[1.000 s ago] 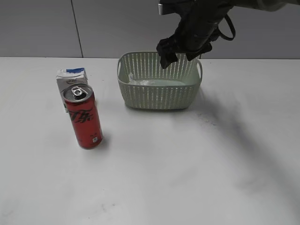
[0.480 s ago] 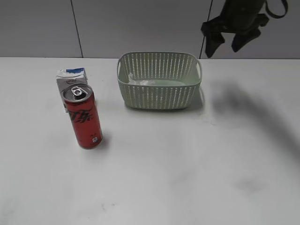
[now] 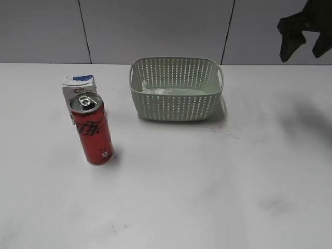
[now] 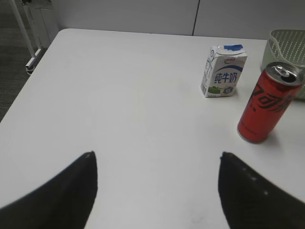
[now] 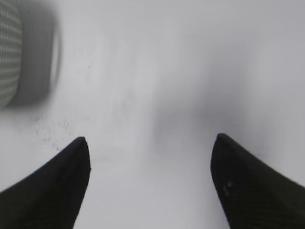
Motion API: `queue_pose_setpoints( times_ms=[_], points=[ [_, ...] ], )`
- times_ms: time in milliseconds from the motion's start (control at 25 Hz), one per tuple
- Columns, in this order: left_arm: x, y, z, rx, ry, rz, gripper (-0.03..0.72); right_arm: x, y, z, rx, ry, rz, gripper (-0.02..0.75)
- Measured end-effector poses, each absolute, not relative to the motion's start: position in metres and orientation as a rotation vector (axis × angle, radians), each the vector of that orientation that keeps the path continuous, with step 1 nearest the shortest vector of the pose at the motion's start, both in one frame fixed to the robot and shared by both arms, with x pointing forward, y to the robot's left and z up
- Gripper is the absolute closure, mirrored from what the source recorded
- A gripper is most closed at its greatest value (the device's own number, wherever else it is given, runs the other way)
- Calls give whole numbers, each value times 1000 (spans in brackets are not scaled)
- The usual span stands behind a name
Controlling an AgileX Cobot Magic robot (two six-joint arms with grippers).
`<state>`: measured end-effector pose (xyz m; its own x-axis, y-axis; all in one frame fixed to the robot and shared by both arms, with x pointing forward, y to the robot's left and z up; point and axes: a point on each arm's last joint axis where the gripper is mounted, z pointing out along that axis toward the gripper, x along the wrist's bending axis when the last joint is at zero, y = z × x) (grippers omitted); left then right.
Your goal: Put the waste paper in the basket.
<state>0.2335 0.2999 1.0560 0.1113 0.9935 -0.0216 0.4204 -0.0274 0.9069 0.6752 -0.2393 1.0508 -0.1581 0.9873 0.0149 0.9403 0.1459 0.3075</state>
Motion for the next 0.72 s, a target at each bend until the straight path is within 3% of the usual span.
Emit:
queue_pose_setpoints(
  times_ms=[320,720],
  points=[
    [233,300,1056,1574,1427,887,104,571,-253,1070,1920,2276,306,144],
    [233,300,1056,1574,1427,887,104,423,-272,1053,1841,2183,453,144]
  ],
)
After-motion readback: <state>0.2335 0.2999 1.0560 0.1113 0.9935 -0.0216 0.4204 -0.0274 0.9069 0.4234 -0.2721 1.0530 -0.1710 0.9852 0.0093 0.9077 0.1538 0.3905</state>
